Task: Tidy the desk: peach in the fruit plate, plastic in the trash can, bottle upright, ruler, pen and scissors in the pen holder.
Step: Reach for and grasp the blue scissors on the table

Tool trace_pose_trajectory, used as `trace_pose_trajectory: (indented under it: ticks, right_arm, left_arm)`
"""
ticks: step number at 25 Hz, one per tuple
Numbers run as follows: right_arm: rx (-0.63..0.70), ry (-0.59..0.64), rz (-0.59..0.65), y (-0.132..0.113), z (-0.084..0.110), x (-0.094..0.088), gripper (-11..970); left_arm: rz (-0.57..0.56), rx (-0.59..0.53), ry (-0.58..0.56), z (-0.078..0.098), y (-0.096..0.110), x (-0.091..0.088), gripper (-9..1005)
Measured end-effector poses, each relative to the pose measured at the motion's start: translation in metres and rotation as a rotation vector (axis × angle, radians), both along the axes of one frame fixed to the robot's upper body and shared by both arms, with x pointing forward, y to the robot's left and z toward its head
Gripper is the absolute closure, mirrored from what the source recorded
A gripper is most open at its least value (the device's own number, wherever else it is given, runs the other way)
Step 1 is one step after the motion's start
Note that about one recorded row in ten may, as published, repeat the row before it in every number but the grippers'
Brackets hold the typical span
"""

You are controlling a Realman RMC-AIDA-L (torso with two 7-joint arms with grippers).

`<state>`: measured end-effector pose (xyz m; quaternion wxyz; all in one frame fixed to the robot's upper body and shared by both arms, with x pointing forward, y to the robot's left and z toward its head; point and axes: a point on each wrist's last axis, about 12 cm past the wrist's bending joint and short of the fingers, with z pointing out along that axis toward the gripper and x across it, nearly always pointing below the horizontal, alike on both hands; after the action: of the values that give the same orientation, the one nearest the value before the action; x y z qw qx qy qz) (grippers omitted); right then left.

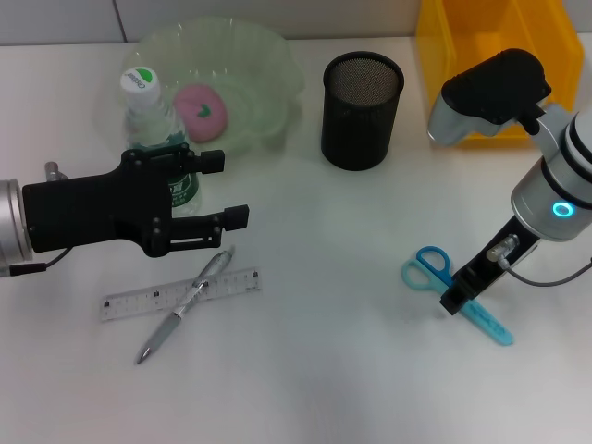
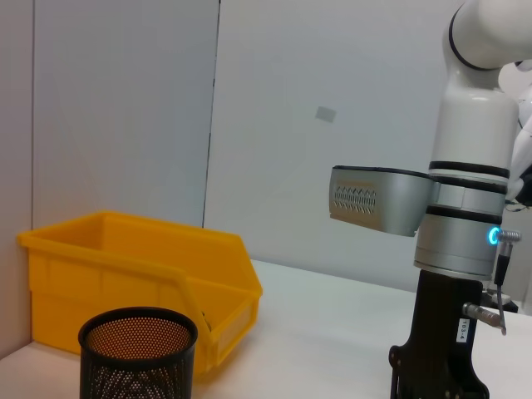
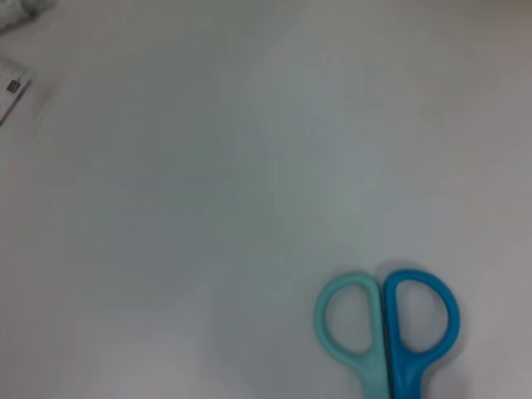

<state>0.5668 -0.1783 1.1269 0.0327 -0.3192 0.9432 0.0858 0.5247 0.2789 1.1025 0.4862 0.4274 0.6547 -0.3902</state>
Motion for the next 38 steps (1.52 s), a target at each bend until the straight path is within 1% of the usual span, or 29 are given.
trace_pose_trajectory:
  ticks: [17,31,38]
  right_arm:
    - [-0.019,0.008,0.015,0.0046,-0.0053,0.0022,489]
    - [-0.017,0.001,0.017,0.0051,-0.0058,0.0034,496]
    - [-0.021,0.002,0.024,0.0056,-0.0071,0.0032,566]
  left_arm:
    - [0.009,0.004,-0.001,-0.0003,0.0002,0.0011,250]
    - [0.012,0.01,-0.006,0.0005,-0.0008,0.0038,252]
    - [0.016,0.011,-0.007,0.0004,-0.0006,0.0044,253]
